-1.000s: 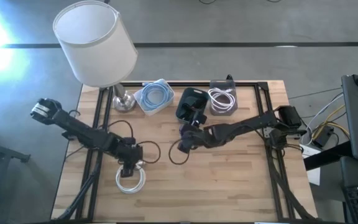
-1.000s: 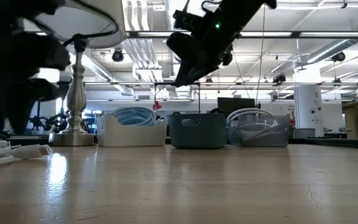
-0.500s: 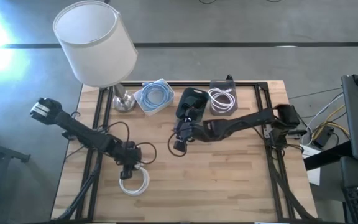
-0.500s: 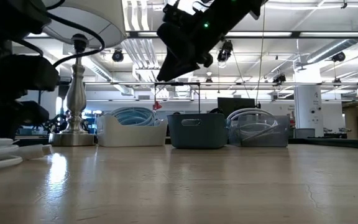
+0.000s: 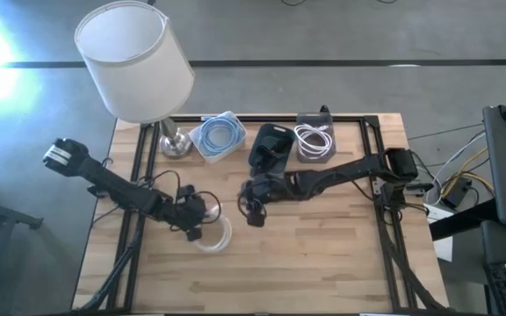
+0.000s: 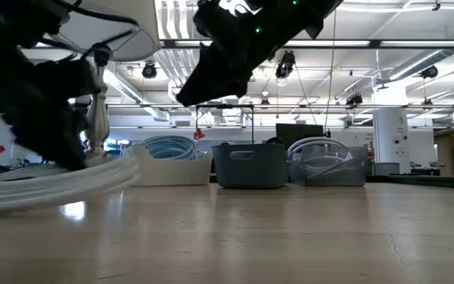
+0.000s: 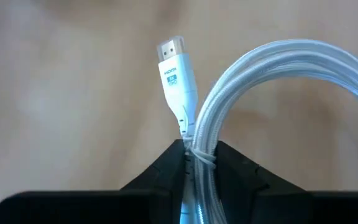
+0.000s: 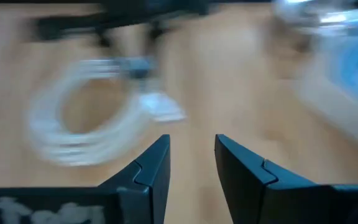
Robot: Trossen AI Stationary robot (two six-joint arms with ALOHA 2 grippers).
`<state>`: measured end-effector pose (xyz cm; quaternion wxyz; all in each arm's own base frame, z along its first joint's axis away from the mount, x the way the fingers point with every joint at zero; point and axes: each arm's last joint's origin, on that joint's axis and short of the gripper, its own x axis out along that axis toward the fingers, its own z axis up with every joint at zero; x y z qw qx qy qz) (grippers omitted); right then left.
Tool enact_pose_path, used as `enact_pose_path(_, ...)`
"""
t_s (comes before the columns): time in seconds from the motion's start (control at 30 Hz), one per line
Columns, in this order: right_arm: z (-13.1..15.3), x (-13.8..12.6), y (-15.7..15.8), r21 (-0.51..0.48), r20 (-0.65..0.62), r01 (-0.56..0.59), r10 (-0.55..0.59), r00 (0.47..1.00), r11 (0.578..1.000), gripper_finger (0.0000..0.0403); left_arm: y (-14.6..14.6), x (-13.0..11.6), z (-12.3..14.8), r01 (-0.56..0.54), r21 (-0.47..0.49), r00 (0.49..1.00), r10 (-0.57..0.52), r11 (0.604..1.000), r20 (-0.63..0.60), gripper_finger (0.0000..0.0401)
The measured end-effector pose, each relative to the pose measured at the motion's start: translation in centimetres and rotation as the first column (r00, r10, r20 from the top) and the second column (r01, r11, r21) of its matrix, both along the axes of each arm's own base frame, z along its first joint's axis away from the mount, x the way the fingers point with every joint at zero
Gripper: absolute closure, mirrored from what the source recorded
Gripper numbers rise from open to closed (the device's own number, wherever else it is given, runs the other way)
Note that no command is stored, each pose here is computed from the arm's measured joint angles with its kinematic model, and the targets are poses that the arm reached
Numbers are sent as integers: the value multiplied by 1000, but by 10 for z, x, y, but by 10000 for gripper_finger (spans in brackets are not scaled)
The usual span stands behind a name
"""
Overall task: Pick & Place USB Port
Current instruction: Put the white cable into the black bin
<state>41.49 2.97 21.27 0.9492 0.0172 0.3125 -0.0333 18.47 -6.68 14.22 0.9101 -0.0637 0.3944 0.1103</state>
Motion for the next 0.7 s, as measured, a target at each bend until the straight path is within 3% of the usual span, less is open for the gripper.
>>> enact_pose_path(0.1,-1,3,4,74,17,-101,100,995,992,284,4,4,7,-110,126,992,101,986,74,322)
enact_pose_path(0.27,-14,10,2,68,23,-83,82,996,994,277,5,13,25,-267,246,952,216,932,216,321)
enact_pose_path(0.47,-25,15,-4,32,-2,24,-24,1000,999,266,4,18,36,-231,347,963,164,909,213,321)
enact_pose_path(0.7,-19,13,-8,12,6,77,-77,997,997,245,4,18,34,-231,334,963,165,914,215,321)
